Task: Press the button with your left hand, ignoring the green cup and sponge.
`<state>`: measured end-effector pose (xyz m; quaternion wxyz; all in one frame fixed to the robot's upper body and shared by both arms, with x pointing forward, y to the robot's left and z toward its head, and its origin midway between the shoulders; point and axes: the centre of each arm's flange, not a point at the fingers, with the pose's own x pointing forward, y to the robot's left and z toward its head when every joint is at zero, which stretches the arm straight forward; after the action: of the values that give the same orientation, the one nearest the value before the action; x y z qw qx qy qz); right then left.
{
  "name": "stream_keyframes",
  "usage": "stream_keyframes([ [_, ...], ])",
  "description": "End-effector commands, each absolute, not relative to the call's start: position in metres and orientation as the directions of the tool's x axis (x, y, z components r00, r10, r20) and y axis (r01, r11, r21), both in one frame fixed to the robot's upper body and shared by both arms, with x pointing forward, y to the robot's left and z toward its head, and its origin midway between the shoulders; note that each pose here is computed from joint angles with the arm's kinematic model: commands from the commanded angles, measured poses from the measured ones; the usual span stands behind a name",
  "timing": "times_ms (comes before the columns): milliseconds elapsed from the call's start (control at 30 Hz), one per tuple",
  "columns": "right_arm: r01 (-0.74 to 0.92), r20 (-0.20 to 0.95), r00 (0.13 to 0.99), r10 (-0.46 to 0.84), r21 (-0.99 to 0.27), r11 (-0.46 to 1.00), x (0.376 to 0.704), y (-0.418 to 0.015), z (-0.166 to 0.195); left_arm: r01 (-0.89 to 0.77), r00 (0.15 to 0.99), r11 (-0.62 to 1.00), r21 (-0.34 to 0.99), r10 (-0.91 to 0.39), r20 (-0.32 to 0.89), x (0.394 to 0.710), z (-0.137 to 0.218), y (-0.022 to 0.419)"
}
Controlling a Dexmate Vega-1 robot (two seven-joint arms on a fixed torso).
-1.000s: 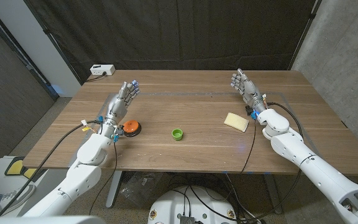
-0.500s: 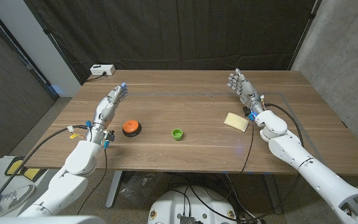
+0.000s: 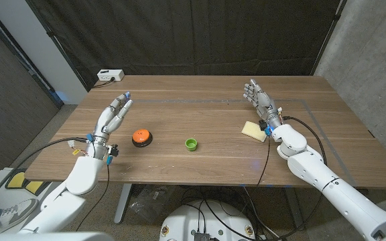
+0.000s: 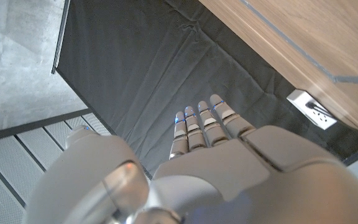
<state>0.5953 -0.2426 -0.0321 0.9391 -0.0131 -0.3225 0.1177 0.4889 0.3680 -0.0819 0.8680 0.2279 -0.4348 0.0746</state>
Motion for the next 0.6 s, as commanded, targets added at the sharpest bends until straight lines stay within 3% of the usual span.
stream_keyframes([
  [33,-0.188,0.608,0.762,0.222,-0.121,0.975,0.584,-0.237,-0.036,-0.533,0.598,0.724,0.438,-0.045,0.800,0.470,-0.087,0.378],
  [600,-0.213,0.606,0.754,0.252,-0.137,0.967,0.588,-0.223,-0.029,-0.674,0.615,0.492,0.551,-0.039,0.788,0.457,-0.087,0.374],
])
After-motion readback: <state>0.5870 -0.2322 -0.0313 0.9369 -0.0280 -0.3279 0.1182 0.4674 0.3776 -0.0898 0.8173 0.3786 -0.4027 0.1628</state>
